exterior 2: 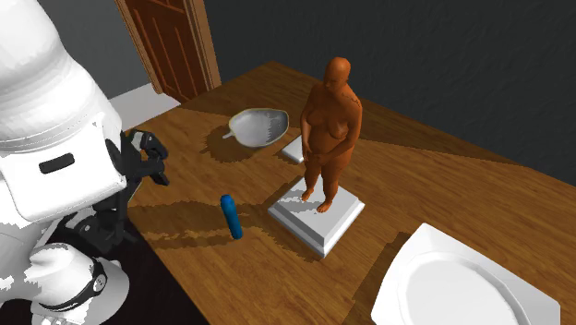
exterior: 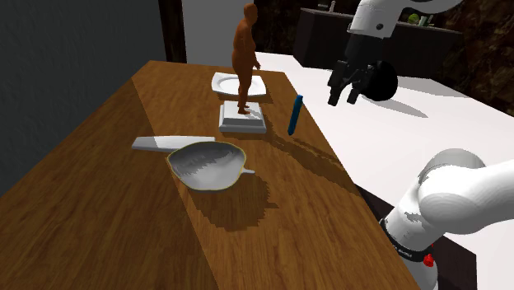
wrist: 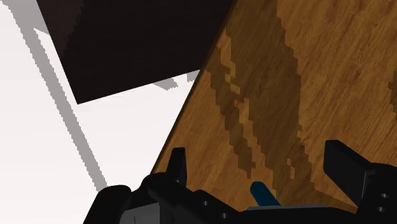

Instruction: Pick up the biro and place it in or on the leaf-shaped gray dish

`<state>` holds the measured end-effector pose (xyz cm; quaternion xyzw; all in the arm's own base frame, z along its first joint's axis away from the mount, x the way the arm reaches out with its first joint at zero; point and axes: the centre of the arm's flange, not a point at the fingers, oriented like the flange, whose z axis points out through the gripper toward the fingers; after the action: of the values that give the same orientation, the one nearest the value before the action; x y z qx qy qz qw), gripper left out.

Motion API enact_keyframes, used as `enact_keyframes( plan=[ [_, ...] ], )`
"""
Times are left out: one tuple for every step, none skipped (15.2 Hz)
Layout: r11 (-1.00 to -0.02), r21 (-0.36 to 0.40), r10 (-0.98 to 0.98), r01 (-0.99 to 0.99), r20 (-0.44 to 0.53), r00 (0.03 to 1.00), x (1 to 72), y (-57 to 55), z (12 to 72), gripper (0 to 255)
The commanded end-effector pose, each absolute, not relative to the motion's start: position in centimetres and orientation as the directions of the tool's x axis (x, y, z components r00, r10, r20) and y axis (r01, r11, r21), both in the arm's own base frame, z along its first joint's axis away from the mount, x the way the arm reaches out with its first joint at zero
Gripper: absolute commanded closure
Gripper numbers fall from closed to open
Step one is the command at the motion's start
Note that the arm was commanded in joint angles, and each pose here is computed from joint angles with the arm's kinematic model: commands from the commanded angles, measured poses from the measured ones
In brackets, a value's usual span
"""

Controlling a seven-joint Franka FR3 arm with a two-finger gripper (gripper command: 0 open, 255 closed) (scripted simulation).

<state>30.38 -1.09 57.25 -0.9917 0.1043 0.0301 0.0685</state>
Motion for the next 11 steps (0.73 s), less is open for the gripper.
enact_keyframes(
  plan=[
    [-0.969, -0.13, -0.203, -0.211, -0.074, 0.976, 30.4, -1.1, 57.2, 0],
    [-0.97, -0.122, -0.201, -0.21, -0.08, 0.976, 31.8, -0.7, 57.2, 0],
    [-0.971, -0.114, -0.2, -0.209, -0.085, 0.976, 33.2, -0.2, 57.2, 0],
    [-0.972, -0.106, -0.199, -0.208, -0.091, 0.976, 34.5, 0.2, 57.1, 0],
    [-0.973, -0.098, -0.198, -0.207, -0.097, 0.975, 35.9, 0.7, 57.0, 0],
    [-0.974, -0.09, -0.197, -0.206, -0.102, 0.975, 37.3, 1.1, 56.9, 0],
    [-0.975, -0.082, -0.196, -0.205, -0.108, 0.975, 38.7, 1.6, 56.8, 0],
    [-0.976, -0.075, -0.195, -0.204, -0.114, 0.974, 40.1, 2.0, 56.7, 0],
    [-0.977, -0.067, -0.194, -0.203, -0.119, 0.974, 41.5, 2.5, 56.6, 0],
    [-0.978, -0.061, -0.193, -0.202, -0.123, 0.973, 42.5, 2.8, 56.5, 0],
    [-0.978, -0.061, -0.193, -0.202, -0.123, 0.973, 42.4, 2.8, 56.0, 0]
  ],
)
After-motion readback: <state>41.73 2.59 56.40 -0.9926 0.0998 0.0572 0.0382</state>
